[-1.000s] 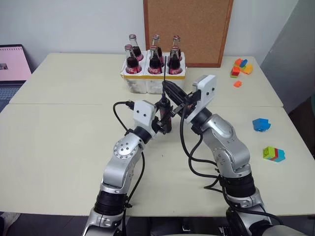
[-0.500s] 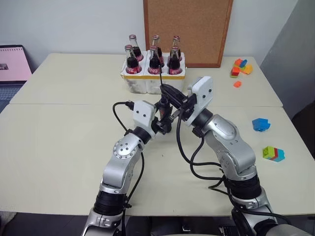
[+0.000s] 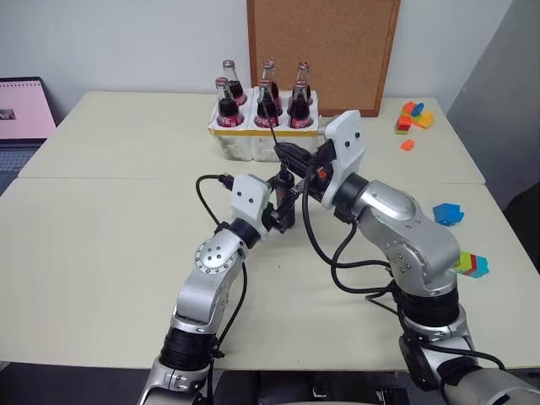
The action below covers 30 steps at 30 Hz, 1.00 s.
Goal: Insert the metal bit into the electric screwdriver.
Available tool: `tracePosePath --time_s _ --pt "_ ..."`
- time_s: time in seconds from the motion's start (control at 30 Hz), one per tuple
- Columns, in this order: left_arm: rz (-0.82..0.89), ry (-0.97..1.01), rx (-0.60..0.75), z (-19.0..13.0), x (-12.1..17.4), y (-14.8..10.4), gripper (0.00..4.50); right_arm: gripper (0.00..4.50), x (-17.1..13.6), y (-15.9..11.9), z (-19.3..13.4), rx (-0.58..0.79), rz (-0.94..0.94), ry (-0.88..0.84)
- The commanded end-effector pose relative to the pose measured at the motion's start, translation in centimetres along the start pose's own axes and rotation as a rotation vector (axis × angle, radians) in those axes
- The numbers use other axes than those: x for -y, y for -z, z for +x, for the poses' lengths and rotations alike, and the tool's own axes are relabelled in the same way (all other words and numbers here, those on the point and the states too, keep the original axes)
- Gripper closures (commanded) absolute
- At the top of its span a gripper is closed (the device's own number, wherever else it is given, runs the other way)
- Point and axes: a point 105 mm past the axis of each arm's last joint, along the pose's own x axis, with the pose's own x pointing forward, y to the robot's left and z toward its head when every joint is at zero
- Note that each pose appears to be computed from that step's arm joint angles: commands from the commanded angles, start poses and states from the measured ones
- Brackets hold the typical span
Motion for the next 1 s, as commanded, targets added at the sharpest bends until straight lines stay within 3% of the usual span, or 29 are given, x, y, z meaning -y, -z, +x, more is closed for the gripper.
tracePosePath --time_s 0.03,0.4,0.8,1.0 --pt "0.004 -0.011 0.024 0.24 -0.14 -0.63 2.84 4.5 -0.65 1.43 -0.25 -0.049 0.007 -0.044" --pt "0.007 -0.015 0.027 0.38 -0.32 -0.74 2.84 4.5 -0.54 1.78 -0.37 -0.038 0.041 -0.041" --pt "0.023 0.007 0.033 0.36 0.15 -0.72 2.84 4.5 -0.65 2.37 -0.34 -0.148 0.076 -0.056" --pt "0.023 0.005 0.033 0.39 0.09 -0.71 2.84 4.5 -0.74 1.89 -0.39 -0.133 0.063 -0.065"
